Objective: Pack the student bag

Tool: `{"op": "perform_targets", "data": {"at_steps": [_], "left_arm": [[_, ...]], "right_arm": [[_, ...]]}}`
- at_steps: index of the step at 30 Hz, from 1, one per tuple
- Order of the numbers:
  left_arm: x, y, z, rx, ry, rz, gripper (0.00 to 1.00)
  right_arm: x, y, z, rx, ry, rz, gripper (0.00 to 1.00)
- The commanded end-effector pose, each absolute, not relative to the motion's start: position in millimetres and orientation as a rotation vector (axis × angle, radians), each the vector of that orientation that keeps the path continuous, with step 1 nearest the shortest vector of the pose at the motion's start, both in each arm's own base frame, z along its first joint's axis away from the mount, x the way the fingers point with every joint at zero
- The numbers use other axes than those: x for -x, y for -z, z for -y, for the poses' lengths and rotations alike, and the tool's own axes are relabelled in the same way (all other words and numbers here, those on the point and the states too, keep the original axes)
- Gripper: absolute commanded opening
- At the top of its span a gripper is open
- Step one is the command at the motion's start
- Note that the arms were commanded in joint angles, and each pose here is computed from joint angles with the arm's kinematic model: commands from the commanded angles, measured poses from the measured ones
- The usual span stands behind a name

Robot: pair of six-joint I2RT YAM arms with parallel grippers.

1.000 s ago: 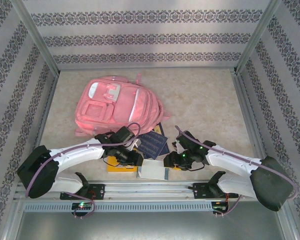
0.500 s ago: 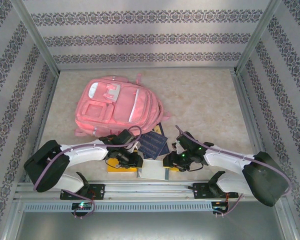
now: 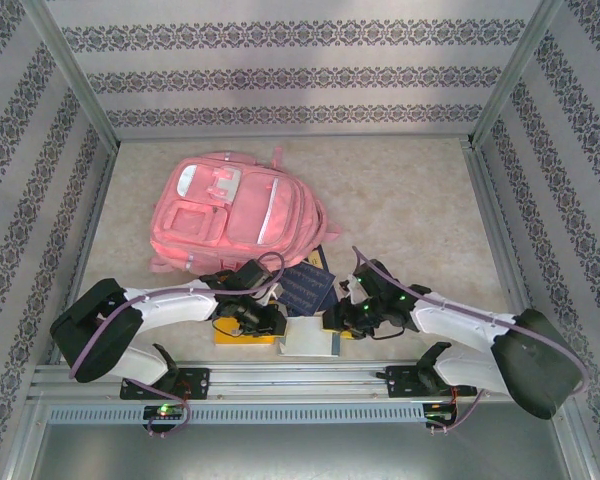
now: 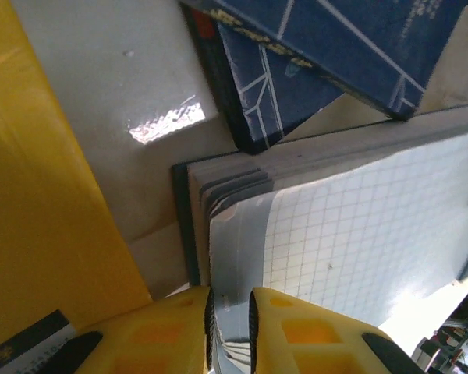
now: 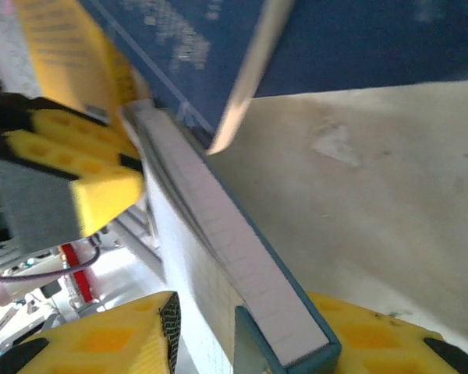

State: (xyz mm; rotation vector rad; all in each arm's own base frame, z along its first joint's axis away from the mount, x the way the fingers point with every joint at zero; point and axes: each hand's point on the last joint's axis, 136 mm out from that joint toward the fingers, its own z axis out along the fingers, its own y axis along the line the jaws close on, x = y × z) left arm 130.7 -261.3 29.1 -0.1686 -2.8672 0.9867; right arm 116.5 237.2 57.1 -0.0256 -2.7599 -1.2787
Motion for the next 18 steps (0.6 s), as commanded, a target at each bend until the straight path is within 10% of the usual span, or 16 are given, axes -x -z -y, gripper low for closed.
{"op": "perform_targets", "data": {"at_steps": [1, 12, 18], "left_arm": [[-127, -20, 256, 0.155, -0.952, 2.882, 0.20], [-128, -27, 257, 0.161, -0.977, 2.891, 0.19], [-129, -41, 255, 0.155, -1.019, 2.911, 0.24]], "right_arm": [[-120, -79, -245, -0.024, 1.405, 2.725, 0.43], [-120, -66, -262, -0.063, 1.401, 2.665, 0.41], [-123, -63, -256, -0.070, 1.348, 2.722, 0.09]]}}
